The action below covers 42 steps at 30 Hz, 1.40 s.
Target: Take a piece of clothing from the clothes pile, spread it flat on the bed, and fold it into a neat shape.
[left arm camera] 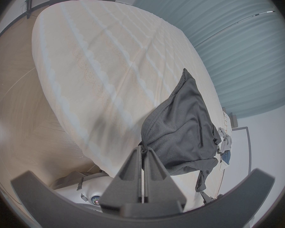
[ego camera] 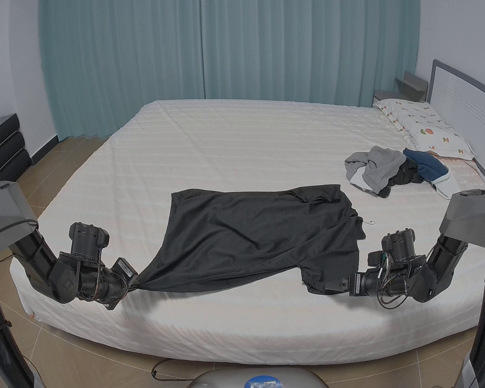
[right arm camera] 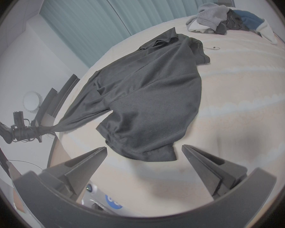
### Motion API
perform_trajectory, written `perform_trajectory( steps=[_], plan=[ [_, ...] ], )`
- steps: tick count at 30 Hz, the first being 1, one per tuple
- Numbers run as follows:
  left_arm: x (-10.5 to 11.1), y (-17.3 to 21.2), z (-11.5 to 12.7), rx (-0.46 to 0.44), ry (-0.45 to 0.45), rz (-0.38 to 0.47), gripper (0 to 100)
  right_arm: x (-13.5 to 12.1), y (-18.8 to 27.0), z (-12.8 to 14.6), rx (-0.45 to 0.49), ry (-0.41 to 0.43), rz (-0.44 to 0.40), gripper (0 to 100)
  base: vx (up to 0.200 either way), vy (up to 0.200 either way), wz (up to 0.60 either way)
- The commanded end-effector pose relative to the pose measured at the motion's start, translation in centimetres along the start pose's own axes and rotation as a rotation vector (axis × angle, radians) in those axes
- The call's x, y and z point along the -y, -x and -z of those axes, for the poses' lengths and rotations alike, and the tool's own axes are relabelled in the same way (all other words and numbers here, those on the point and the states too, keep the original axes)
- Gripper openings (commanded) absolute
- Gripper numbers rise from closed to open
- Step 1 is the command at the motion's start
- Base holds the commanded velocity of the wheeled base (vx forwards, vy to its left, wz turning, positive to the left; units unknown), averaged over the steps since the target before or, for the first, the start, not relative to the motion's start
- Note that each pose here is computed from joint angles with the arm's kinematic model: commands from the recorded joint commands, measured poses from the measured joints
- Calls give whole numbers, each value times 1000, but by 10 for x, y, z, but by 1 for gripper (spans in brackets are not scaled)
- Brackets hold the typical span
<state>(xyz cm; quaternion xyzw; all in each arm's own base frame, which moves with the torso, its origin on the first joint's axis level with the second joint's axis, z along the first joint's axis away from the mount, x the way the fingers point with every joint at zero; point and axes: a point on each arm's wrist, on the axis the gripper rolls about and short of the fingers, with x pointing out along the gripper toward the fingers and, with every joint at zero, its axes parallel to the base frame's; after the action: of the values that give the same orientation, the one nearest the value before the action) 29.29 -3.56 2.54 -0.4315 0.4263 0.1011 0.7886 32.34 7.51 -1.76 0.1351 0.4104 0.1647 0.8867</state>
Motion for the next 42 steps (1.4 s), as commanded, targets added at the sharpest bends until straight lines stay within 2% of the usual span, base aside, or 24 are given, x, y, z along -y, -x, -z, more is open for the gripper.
perform_trajectory(
  steps=[1,8,9,14,29,38,42],
  plan=[
    [0,-1,0,-1,1,-1,0,5,-8,4,-13,13,31,100,0,0,0],
    [0,-1,0,-1,1,-1,0,7,-3,11,-33,47,42,100,0,0,0],
    [0,-1,0,-1,1,-1,0,9,-1,13,-37,51,47,0,0,0,0],
    [0,-1,0,-1,1,-1,0,11,2,12,-33,74,51,0,0,0,0],
    [0,0,0,-1,-1,0,0,16,26,12,-17,50,74,0,0,0,0],
    [-1,2,2,-3,-6,-6,0,14,59,32,-54,31,92,0,0,0,0],
    [-3,5,5,-16,-30,-20,0,17,80,55,-116,-1,118,0,0,0,0]
  ],
)
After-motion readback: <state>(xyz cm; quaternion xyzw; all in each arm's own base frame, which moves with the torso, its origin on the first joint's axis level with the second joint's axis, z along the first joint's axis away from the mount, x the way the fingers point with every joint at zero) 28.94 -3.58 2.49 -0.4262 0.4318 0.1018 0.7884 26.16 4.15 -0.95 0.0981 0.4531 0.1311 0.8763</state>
